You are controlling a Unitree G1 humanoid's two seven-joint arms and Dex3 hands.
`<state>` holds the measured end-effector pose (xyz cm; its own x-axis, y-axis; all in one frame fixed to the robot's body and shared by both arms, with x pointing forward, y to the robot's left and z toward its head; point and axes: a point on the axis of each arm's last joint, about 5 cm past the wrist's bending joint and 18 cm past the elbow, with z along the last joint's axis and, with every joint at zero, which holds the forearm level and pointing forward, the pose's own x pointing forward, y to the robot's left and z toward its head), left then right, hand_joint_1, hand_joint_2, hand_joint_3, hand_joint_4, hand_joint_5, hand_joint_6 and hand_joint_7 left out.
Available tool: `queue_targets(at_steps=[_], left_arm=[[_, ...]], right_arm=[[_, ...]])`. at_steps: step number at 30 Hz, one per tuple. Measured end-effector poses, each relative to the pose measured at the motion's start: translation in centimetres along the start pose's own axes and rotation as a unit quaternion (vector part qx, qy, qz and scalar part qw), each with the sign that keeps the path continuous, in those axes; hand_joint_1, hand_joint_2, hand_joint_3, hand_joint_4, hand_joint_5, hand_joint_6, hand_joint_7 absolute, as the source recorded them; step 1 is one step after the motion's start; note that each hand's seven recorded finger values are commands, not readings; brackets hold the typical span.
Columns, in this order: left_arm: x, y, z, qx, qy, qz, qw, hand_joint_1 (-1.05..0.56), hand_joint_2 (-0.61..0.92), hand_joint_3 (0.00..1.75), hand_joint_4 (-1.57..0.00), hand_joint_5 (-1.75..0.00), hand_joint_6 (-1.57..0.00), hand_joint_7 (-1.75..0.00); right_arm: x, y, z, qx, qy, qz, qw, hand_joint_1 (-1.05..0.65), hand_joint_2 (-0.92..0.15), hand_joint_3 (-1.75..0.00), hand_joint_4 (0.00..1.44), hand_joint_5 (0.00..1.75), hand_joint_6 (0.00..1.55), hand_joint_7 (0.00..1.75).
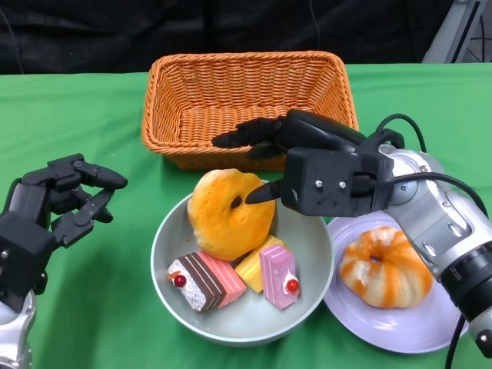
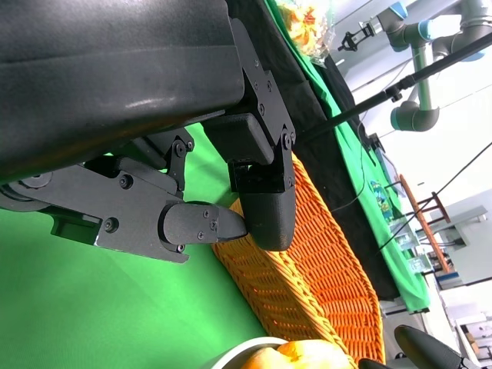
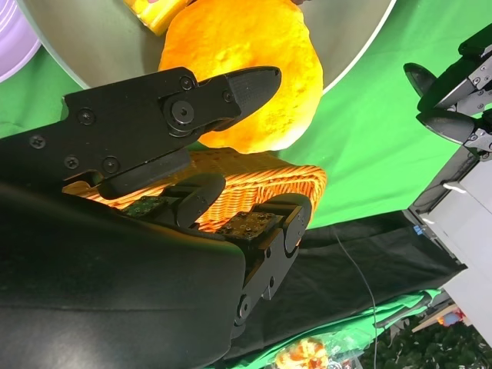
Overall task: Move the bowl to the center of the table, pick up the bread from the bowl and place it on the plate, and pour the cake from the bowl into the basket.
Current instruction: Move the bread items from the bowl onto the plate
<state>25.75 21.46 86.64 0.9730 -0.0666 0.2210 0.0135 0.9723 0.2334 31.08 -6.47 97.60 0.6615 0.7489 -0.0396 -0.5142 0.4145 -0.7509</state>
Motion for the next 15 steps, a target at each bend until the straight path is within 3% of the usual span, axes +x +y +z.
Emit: queue_targets(at_steps=[15], left_arm=[[0.01, -0.24, -0.01, -0.002, 0.0, -0.002, 1.0, -0.19, 0.92, 0.31, -0.84, -1.35, -0.89, -0.91]], right_arm=[[0.35, 0.53, -0.32, 0.005, 0.007, 0.018, 1.0, -0.59, -0.92, -0.03, 0.54, 0.0, 0.44, 0.0]])
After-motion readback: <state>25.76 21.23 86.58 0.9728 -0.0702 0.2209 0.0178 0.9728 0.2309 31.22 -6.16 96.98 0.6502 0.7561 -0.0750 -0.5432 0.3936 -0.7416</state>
